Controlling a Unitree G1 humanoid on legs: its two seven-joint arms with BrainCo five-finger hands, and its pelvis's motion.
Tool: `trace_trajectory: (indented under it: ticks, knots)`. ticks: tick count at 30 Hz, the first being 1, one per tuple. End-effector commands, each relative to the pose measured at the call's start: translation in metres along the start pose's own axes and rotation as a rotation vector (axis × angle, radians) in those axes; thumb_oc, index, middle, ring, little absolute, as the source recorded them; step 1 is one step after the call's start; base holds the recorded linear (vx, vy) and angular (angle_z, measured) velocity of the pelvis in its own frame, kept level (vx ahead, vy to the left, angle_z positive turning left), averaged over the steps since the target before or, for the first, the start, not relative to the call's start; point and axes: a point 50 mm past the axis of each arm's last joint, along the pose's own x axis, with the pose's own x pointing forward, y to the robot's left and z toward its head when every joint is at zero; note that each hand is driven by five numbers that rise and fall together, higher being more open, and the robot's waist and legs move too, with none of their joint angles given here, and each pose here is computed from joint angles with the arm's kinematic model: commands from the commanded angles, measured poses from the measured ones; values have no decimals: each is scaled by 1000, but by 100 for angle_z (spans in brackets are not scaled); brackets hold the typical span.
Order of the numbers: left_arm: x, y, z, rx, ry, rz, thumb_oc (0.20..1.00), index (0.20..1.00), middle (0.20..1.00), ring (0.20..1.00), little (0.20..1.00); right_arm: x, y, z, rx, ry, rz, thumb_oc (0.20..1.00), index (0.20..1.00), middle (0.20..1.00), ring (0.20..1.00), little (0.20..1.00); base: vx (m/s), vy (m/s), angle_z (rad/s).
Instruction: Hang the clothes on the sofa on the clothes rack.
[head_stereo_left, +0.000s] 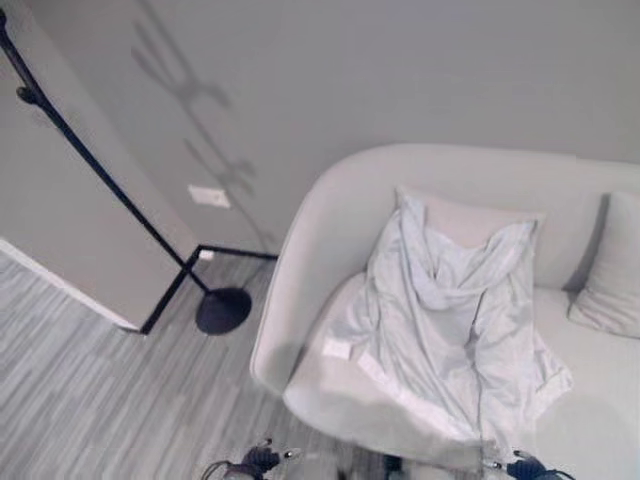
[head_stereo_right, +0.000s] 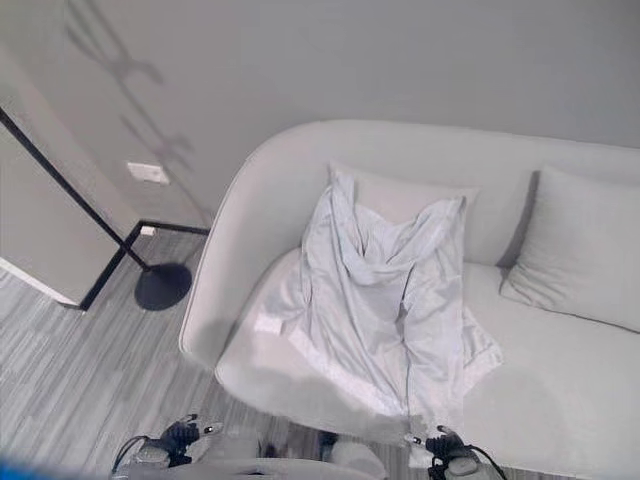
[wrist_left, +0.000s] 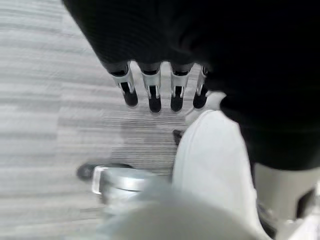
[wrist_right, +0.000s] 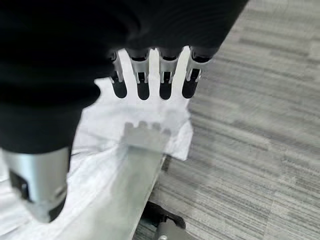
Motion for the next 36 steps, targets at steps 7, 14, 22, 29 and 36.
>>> trace_trajectory:
  ticks: [7,14,22,29,36]
  knots:
    - [1,-4,9,84,-37,-31,1000,1000,1000,1000,1000,0,-13,1,7,-11,-36,1000,1000,1000,1000,1000,71,165,-23]
    - [1,7,6,78,-19,-6,1000,1000,1000,1000,1000,2,1,19,2,-59,2,1000,1000,1000,1000,1000,-42,112,-52]
    - [1,18,11,44,-31,38,1000,1000,1000,1000,1000,3,1,24,13,-59,-3,1000,1000,1000,1000,1000,-8,-122,-33]
    - [0,22,6,36,-15,56,1000,1000,1000,1000,1000,2,1,17,5,-41,0,1000,1000,1000,1000,1000,93,-201,6]
    - [2,13,17,51,-52,39,1000,1000,1000,1000,1000,1,-8,10,35,-29,-32,1000,1000,1000,1000,1000,35,-200,12]
